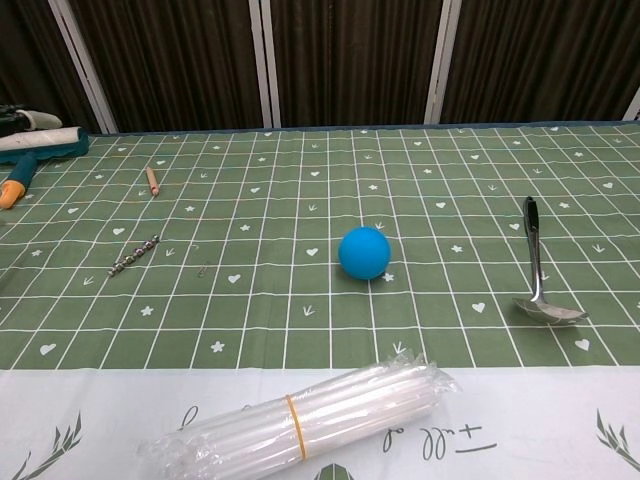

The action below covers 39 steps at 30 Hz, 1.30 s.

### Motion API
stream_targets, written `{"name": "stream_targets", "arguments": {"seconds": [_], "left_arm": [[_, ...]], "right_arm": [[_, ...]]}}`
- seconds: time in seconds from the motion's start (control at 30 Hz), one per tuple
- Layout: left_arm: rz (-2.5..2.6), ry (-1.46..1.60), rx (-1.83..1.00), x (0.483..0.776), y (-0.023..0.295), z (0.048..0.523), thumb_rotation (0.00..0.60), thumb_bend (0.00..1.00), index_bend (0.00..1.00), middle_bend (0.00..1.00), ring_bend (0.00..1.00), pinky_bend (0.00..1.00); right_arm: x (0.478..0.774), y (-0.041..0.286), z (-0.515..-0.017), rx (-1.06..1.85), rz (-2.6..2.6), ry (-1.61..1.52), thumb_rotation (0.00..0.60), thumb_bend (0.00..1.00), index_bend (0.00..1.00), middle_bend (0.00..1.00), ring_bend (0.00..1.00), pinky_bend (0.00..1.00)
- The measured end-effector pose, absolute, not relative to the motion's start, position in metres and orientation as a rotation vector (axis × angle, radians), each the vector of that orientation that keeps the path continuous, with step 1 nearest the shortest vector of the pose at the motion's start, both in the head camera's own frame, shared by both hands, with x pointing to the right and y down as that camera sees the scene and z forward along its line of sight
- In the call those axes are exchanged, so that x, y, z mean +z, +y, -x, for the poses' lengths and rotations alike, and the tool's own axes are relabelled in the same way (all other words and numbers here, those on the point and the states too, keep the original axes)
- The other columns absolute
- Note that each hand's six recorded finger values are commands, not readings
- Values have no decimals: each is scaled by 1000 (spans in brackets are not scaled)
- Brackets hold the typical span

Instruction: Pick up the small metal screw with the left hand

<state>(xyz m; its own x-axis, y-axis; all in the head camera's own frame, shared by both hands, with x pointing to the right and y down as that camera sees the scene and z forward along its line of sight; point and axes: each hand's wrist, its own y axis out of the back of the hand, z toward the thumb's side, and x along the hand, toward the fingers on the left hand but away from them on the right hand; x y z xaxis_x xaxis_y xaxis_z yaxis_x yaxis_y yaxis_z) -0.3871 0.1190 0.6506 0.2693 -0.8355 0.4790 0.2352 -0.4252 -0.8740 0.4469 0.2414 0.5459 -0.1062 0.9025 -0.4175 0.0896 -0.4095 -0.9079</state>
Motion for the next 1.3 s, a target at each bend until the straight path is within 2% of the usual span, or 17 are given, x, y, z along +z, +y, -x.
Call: {"name": "stream_targets", "arguments": {"seconds": [0.23, 0.43, 1.3], "left_arm": [[1558, 500, -1391, 703, 102, 360, 600, 170, 0, 0, 0, 0], [1560, 474, -1394, 723, 95, 344, 600, 175, 0, 0, 0, 0], [1580, 379, -1396, 756, 103, 318, 600, 178, 0, 0, 0, 0]], "right_arm": [[546, 241, -450, 1596, 1519, -1142, 600, 100, 76, 0, 0, 67], [545, 241, -452, 1601, 1522, -1159, 600, 101, 76, 0, 0, 67], [544, 240, -454, 1603, 1518, -1193, 600, 101, 76, 0, 0, 67]]}}
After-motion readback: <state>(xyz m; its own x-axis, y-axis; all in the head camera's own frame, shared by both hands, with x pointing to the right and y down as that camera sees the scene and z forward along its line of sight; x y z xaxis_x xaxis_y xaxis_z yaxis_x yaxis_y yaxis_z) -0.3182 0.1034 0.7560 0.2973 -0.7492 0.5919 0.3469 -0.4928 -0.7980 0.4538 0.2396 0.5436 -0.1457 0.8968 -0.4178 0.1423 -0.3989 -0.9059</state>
